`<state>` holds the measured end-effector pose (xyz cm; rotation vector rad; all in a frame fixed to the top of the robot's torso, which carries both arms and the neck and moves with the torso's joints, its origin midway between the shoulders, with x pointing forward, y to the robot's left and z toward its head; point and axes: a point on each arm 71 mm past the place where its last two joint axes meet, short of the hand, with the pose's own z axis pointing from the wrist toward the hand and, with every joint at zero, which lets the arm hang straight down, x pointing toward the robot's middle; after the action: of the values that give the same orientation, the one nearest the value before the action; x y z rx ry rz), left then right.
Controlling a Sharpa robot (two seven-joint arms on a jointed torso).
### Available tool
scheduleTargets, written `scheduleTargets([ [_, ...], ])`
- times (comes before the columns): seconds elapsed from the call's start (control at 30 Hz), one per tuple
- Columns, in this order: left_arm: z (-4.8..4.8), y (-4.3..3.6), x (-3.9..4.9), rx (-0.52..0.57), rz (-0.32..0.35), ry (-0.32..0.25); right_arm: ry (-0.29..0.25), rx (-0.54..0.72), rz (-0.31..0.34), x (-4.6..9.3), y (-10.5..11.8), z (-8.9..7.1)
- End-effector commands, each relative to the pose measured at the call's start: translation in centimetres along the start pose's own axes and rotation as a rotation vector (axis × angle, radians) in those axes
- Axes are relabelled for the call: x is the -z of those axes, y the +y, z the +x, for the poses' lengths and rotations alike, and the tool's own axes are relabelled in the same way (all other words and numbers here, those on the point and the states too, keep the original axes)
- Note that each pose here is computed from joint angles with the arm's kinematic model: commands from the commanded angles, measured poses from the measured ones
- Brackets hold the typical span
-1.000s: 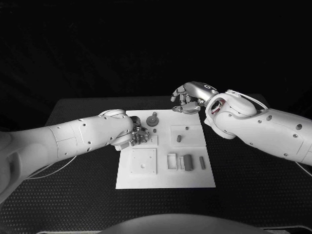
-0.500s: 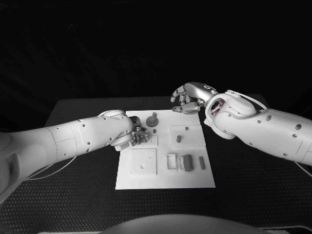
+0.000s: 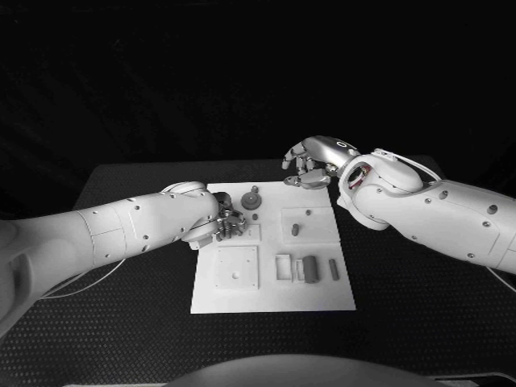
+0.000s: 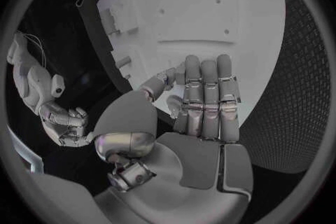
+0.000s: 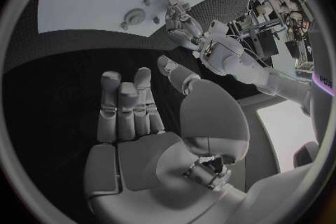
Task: Assemble the parts on the task board
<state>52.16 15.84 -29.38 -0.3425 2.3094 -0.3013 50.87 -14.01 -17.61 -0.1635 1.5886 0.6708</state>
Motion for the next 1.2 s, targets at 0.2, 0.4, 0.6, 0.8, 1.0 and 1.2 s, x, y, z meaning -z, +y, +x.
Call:
scheduleTargets([
  [0.2, 0.11, -0.52, 0.0, -0.026, 0.011, -0.007, 0.013, 0.003, -0.006, -0.03, 0.12, 0.08],
  [0.4, 0.12, -0.47, 0.0, -0.033, 0.007, -0.004, 0.013, 0.003, -0.004, -0.03, 0.07, 0.08],
  [0.6, 0.11, -0.39, -0.02, -0.034, 0.001, -0.003, 0.014, 0.003, -0.004, -0.02, 0.08, 0.08],
  [0.8, 0.1, -0.28, -0.01, -0.038, -0.006, -0.001, 0.014, 0.003, -0.003, -0.01, 0.02, 0.07],
  [1.0, 0.13, -0.22, -0.01, -0.042, -0.009, 0.005, 0.014, 0.003, -0.003, -0.02, 0.05, 0.08],
  [1.2, 0.07, -0.14, -0.06, -0.042, -0.012, 0.006, 0.015, 0.003, -0.004, -0.03, 0.05, 0.08],
])
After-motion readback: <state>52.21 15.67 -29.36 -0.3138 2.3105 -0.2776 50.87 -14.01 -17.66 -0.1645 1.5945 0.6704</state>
